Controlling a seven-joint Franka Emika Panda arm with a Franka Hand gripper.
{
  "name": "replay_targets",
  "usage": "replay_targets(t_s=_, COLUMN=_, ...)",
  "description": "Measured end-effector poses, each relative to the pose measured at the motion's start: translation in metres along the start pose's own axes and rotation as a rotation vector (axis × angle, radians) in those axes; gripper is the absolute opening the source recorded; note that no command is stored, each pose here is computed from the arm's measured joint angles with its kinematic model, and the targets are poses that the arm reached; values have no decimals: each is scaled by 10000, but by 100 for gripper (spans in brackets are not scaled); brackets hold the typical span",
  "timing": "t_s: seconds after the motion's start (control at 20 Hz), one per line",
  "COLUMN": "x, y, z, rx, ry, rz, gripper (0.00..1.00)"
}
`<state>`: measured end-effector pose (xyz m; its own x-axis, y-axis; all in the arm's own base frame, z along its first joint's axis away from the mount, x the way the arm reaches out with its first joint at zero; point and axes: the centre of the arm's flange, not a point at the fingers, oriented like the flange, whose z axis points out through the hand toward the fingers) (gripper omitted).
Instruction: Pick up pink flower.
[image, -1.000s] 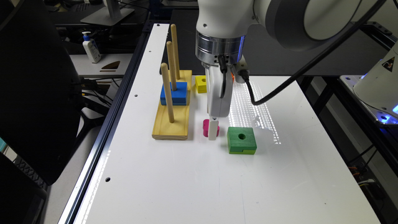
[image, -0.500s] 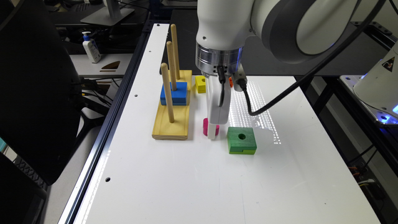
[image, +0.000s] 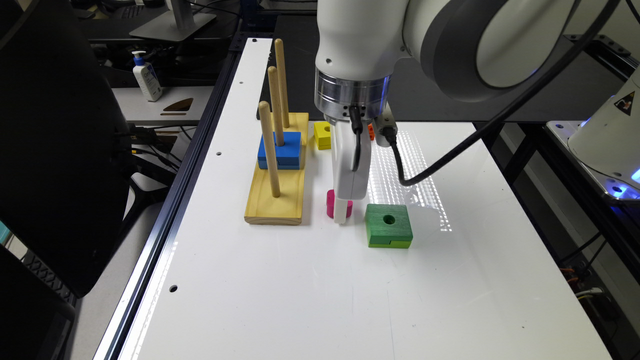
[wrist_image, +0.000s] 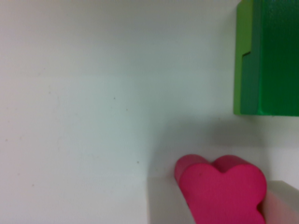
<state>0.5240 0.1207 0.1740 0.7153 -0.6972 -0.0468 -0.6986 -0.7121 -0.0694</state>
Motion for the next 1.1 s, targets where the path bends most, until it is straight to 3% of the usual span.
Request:
replay_targets(t_s=0.15, x=11, y=-8, z=-58, rx=35, ry=45, rz=2, gripper=0)
replay_targets(t_s=0.25, x=15, y=-26, z=-184, rx=33, ry=75, rz=-18, gripper=0)
replay_targets(t_s=0.5, x=0, y=-32, z=-429, rx=-63, ry=76, rz=-60, gripper=0)
replay_targets(t_s=0.7, x=0, y=-48, z=-567, rx=-23, ry=140, rz=-82, gripper=0)
replay_targets(t_s=0.9, x=-18, y=-52, z=-802, rx=-88, ry=158, rz=-117, gripper=0)
replay_targets(t_s=1.1, x=-25, y=-48, z=-847, rx=-117, ry=152, rz=-124, gripper=0)
